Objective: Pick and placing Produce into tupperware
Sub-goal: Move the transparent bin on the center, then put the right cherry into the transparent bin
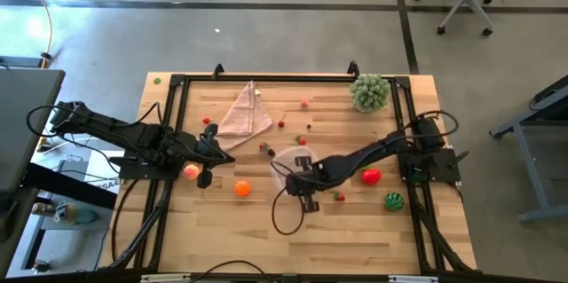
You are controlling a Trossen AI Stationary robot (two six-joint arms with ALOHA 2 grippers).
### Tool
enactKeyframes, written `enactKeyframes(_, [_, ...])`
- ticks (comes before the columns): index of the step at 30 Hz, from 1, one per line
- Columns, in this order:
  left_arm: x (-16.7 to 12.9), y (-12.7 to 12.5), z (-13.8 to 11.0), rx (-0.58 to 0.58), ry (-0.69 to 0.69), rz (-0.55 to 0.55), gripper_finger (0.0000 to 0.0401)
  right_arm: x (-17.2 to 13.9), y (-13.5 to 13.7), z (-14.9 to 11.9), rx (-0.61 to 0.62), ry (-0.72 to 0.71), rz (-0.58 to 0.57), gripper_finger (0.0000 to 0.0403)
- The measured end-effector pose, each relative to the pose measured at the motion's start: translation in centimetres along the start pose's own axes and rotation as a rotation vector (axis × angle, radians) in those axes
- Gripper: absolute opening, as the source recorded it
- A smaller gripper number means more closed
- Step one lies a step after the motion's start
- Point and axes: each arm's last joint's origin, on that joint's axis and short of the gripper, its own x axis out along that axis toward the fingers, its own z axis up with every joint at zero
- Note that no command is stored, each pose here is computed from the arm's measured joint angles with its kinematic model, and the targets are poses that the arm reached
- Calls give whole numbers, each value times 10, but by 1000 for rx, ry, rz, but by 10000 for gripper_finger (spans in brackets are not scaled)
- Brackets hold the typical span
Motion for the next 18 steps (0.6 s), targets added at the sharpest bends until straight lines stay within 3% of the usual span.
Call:
enactKeyframes(6, [0,0,0,0,0,0,1,-1,13,0,-15,-7,19,0])
enactKeyframes(18, [0,0,0,0,0,0,1,-3,6,2,-4,-4,2,0])
